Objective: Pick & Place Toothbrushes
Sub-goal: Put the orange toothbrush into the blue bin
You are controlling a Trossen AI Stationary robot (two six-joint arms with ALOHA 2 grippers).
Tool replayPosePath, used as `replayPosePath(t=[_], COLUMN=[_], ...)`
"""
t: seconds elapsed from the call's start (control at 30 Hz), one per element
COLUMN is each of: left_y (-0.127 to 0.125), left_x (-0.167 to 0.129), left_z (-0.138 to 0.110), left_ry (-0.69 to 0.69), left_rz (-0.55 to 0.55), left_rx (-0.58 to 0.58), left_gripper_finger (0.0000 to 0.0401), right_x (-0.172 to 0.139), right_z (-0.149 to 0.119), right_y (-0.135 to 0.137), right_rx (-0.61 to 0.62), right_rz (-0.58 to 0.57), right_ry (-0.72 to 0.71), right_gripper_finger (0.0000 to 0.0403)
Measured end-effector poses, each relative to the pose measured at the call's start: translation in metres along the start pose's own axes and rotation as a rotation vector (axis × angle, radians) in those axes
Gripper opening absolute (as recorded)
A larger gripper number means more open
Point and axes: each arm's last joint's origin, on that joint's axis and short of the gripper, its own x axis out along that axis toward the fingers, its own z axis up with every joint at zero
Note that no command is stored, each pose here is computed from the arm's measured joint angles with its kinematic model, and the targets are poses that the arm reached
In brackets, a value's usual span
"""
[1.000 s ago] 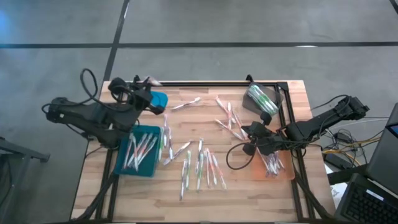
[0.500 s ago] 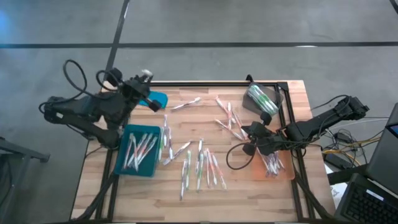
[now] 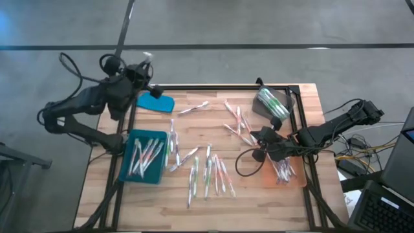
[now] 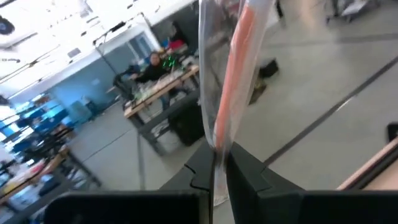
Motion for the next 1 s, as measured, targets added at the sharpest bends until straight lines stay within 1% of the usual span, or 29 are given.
replayPosePath(t=[0.1,0.27,0.47,0.57,0.67,0.87,0.93,1.0], left_y=[0.001,0.004,0.009,0.005,-0.003,-0.028,-0.036,-0.043], left_x=[0.011,0.023,0.02,0.018,0.017,0.016,0.014,0.012], left_z=[-0.011,-0.034,-0.059,-0.07,-0.082,-0.112,-0.124,-0.137], left_ry=[0.06,0.209,0.406,0.519,0.633,0.896,0.985,1.068], left_rz=[0.001,-0.058,-0.088,-0.141,-0.215,-0.402,-0.438,-0.448], left_rx=[0.005,-0.081,-0.181,-0.215,-0.239,-0.254,-0.25,-0.239], left_gripper_finger=[0.0025,0.0025,0.0025,0.0025,0.0025,0.0026,0.0026,0.0026], right_x=[0.001,0.003,0.004,0.004,0.004,0.004,0.004,0.004], right_z=[-0.002,-0.006,-0.007,-0.008,-0.008,-0.008,-0.008,-0.008], right_y=[0.0,0.0,0.0,0.0,0.0,0.0,0.0,0.0], right_rx=[0.003,-0.004,-0.009,-0.009,-0.009,-0.009,-0.009,-0.008], right_rz=[0.003,0.002,0.0,0.0,0.0,0.0,0.0,0.0], right_ry=[-0.002,0.005,0.009,0.009,0.009,0.009,0.009,0.009], right_gripper_finger=[0.0008,0.0008,0.0008,0.0008,0.0008,0.0008,0.0008,0.0008])
